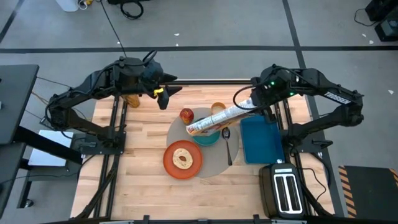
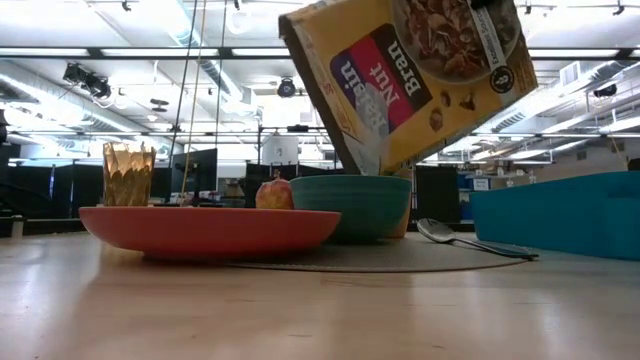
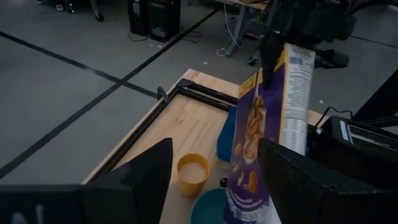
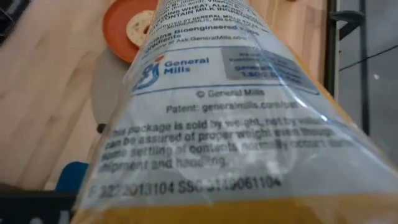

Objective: Arrange a breakfast setting
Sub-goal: Pour the cereal from the cereal box into the green bowl

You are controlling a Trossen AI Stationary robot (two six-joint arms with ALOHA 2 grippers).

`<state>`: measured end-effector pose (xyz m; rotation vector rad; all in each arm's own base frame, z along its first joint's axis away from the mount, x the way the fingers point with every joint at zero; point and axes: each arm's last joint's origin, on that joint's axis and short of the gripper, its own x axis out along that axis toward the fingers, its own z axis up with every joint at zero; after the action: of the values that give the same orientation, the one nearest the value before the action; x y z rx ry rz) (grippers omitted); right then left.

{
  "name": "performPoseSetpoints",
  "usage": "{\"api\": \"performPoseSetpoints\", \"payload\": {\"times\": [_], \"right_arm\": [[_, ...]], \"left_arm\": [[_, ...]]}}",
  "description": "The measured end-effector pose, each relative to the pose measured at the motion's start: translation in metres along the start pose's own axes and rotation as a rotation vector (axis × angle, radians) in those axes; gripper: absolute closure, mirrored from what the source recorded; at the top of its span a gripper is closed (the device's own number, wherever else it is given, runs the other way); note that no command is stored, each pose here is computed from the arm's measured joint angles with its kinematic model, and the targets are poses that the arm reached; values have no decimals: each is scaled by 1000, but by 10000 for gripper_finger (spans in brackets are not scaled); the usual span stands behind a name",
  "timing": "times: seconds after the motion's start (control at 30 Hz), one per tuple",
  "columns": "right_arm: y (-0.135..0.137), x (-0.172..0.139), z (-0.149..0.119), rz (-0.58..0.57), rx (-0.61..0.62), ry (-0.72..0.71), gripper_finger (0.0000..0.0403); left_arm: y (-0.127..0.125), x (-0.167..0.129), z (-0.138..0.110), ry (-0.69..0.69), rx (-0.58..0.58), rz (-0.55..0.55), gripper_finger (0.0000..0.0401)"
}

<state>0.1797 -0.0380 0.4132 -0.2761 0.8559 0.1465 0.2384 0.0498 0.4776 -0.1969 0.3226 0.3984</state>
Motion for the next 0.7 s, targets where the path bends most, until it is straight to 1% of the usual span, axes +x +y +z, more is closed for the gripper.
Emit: {"api": "performPoseSetpoints", "payload": {"times": [0.27, 0.47, 0.57, 0.7], "right_arm": [[3, 7, 19, -8, -44, 98, 214], [7, 17, 35, -22, -90, 121, 214], [6, 22, 40, -24, -100, 136, 214], [8, 28, 44, -11, -113, 162, 213]], "left_arm": [[2, -7, 1, -10, 19, 3, 159], [4, -19, 1, -15, 30, 1, 159], [6, -27, 1, -24, 35, 0, 159], [6, -29, 1, -24, 35, -1, 159]]}}
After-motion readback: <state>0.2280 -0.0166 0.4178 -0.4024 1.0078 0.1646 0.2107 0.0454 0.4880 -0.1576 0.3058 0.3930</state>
